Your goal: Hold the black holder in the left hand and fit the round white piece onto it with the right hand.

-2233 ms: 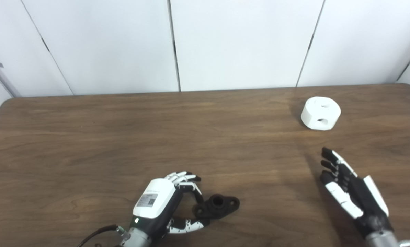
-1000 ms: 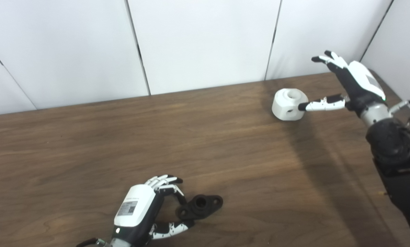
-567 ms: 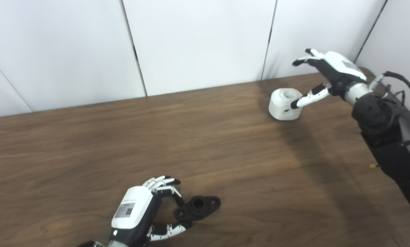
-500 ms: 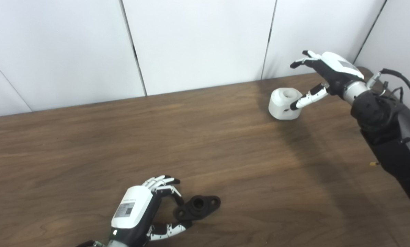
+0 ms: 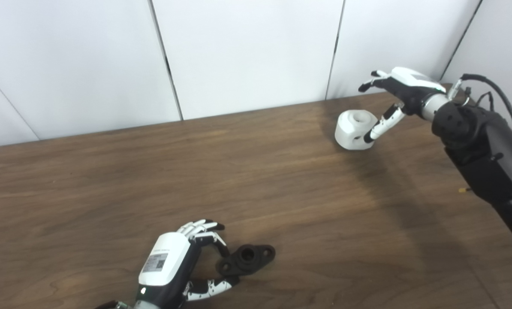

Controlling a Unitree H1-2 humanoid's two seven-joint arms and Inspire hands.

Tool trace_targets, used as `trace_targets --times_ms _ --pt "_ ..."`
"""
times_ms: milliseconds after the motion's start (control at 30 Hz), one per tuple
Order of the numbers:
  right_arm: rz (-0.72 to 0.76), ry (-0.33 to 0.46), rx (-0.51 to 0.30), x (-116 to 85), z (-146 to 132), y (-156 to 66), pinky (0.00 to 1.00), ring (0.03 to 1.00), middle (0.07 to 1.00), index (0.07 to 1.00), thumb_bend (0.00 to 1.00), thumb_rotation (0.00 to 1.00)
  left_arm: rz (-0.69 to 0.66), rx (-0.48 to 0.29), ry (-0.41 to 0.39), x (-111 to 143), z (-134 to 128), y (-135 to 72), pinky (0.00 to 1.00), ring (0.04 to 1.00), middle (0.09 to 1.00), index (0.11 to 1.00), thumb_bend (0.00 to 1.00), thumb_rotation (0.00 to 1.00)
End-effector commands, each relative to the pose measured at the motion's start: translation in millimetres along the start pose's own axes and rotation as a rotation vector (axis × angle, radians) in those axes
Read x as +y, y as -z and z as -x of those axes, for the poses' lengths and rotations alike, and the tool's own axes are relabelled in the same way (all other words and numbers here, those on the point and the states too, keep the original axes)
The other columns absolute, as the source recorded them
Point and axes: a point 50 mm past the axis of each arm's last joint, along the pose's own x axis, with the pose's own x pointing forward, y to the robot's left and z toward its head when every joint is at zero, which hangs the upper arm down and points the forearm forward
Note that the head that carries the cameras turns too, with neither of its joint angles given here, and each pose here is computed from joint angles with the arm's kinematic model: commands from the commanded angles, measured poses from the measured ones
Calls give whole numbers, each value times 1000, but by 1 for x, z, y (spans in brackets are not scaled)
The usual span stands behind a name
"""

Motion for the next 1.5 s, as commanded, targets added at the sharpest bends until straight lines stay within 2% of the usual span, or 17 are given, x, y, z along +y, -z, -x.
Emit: trace_targets --times_ms 0,567,1067,1467 --pt "45 103 -35 -34 -1 -9 1000 1000 1000 842 979 216 14 67 108 -16 12 10 850 865 806 490 510 41" --pt "51 76 -18 -10 -21 -8 1000 1000 997 839 931 242 19 78 108 -14 13 9 862 871 813 490 510 41" --pt "61 87 -31 1 -26 0 997 1000 989 767 952 262 21 79 108 -13 12 8 867 872 816 490 510 41" --pt "74 105 -32 -1 -23 2 950 1000 975 678 892 225 24 79 104 -14 13 8 865 870 815 490 510 41"
